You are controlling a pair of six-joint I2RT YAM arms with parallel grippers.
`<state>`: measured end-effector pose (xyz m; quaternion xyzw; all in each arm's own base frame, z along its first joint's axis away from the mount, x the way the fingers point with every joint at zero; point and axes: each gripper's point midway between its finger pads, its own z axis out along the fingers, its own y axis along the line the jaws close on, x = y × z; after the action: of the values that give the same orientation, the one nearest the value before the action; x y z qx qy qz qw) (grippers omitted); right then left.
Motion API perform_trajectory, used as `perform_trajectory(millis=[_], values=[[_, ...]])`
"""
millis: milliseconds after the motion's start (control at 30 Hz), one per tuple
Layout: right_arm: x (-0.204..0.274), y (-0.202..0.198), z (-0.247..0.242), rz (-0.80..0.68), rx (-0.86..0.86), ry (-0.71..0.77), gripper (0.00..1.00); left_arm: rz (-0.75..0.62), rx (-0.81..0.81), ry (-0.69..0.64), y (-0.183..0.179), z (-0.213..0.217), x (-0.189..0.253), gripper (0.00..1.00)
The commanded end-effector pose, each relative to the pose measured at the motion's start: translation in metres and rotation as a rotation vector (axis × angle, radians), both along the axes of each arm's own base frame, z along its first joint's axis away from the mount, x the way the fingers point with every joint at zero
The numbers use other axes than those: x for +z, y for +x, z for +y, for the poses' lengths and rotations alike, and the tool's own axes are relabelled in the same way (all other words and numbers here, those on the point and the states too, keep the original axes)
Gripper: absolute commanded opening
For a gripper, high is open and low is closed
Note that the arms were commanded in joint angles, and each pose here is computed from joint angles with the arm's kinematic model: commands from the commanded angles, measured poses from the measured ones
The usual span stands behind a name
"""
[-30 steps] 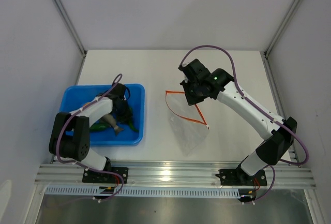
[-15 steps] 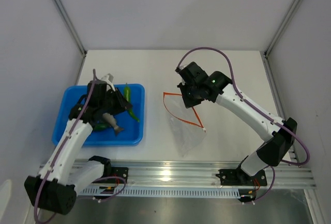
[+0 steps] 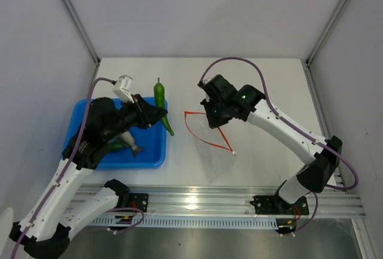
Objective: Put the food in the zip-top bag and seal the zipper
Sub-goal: Place the fake vegetable in the zipper food storage bag.
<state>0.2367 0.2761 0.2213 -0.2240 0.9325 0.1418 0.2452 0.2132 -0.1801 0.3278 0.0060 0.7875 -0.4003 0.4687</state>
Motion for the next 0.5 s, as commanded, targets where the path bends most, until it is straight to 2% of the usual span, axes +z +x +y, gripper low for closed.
perform_trajectory(millis=[0, 167, 467], values=[[0.013, -0.007, 0.015, -0.006, 0.035, 0.043, 0.00, -0.101, 0.097, -0.003, 0.016, -0.002, 0.034, 0.01], [0.019, -0.013, 0.018, -0.003, 0.045, 0.060, 0.00, -0.161, 0.133, 0.012, 0.032, -0.019, 0.055, 0.01], [0.035, -0.030, 0.029, 0.075, 0.077, 0.182, 0.00, -0.205, 0.157, 0.053, 0.061, -0.049, 0.042, 0.01]])
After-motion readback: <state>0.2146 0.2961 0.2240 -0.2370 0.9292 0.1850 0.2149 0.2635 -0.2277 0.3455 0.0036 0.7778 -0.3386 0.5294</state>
